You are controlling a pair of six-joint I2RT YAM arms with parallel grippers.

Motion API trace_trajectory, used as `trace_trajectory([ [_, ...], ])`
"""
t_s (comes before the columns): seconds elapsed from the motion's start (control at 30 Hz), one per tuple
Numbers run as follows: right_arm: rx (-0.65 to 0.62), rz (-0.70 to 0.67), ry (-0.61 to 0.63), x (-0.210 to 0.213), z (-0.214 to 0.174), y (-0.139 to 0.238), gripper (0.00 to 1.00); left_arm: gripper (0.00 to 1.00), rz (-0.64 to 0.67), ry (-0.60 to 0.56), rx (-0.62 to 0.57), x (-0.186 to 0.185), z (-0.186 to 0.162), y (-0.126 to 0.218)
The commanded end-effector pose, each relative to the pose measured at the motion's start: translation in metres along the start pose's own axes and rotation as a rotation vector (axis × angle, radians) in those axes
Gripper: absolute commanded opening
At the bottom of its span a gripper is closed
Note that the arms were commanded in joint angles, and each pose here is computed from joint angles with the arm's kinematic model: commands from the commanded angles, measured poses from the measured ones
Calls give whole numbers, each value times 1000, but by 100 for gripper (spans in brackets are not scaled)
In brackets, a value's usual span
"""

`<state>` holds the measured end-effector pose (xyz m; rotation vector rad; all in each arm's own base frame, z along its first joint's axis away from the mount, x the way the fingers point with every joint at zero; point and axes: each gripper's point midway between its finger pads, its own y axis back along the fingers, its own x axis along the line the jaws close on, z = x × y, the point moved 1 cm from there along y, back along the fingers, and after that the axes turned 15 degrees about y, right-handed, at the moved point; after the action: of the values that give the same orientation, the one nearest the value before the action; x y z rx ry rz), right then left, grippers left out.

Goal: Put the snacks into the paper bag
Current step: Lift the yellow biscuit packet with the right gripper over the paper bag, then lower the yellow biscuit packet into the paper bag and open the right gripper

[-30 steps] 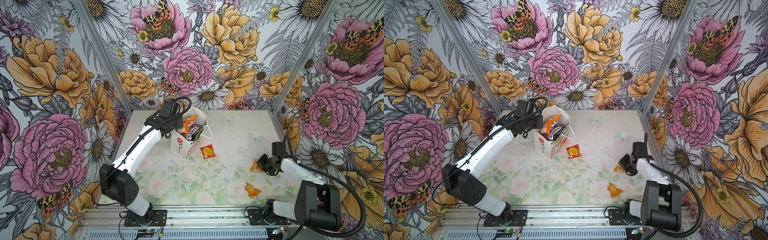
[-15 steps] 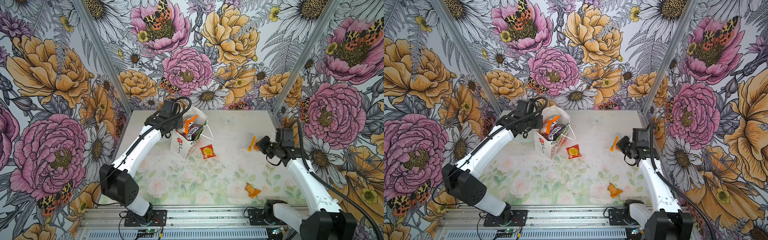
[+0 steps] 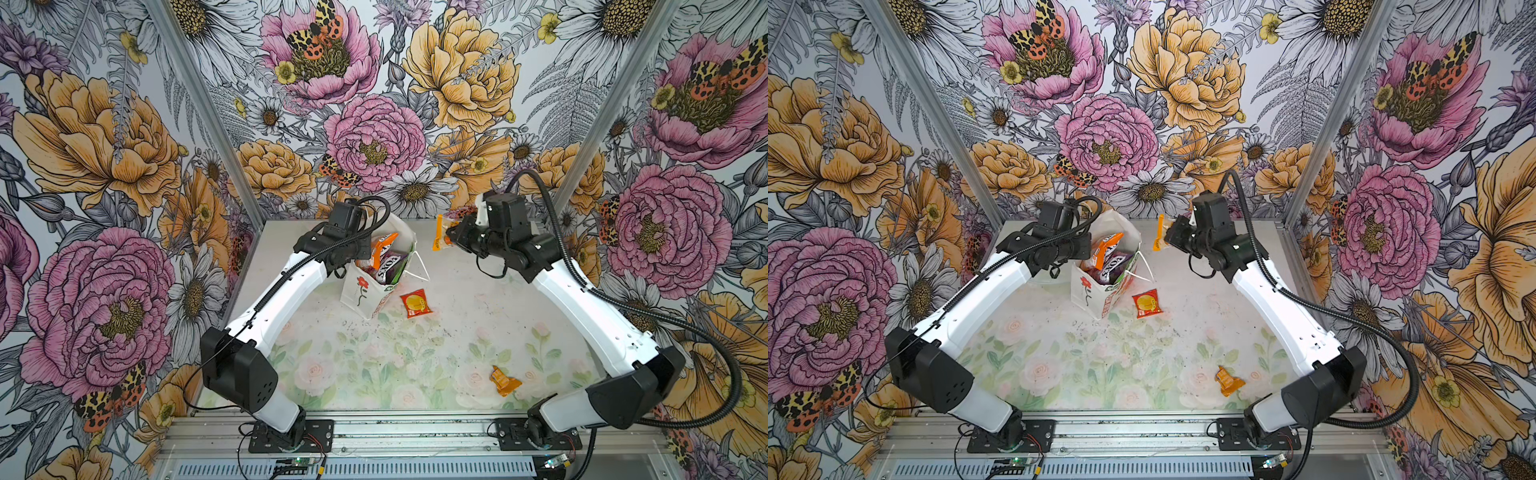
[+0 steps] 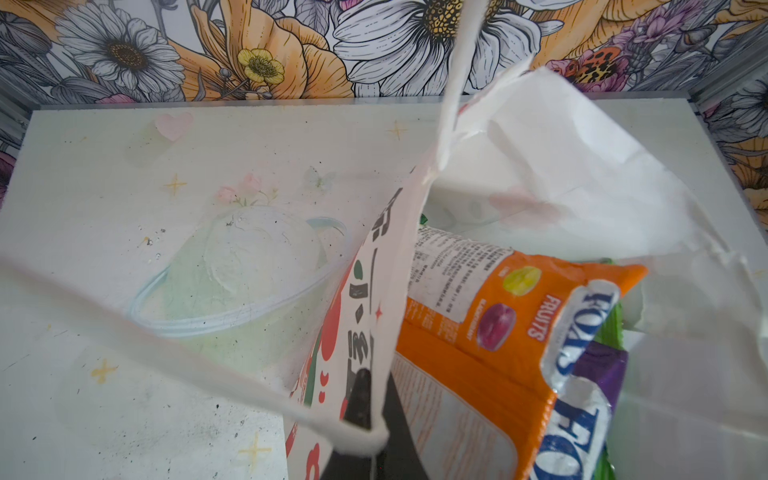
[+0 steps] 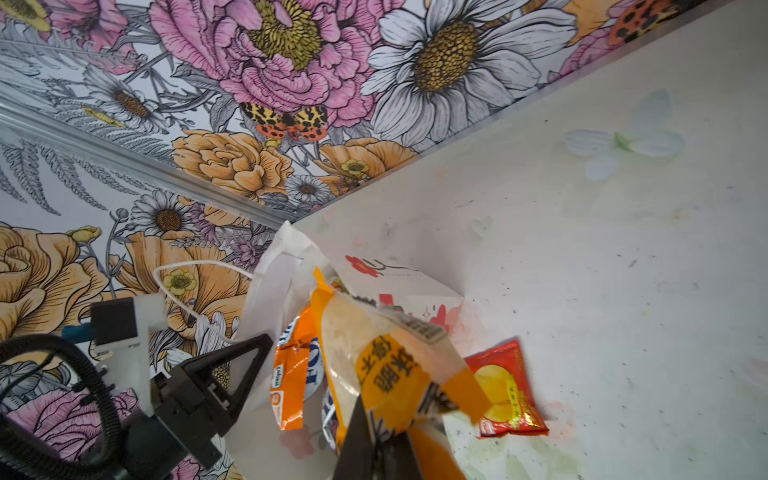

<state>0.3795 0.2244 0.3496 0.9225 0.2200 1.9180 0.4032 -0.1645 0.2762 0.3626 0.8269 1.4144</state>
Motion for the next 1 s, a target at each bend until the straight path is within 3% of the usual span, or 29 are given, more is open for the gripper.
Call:
trace_trajectory([
  [0.0,-23,60,30,41,11,-11,0,0,-92,-4,-87,-20,23,22],
  [0.17,14,136,53,87,5,-43,0,0,-112,-1,-91,-23,24,26],
  [0.47,84,182,31,118,-16,-84,0,0,-157,37,-108,-22,31,36],
  [0.73,175,97,21,94,-46,-110,0,0,-159,35,-114,-22,32,38],
  [0.97,219,-17,25,57,-66,-108,0,0,-160,35,-108,-22,31,35],
])
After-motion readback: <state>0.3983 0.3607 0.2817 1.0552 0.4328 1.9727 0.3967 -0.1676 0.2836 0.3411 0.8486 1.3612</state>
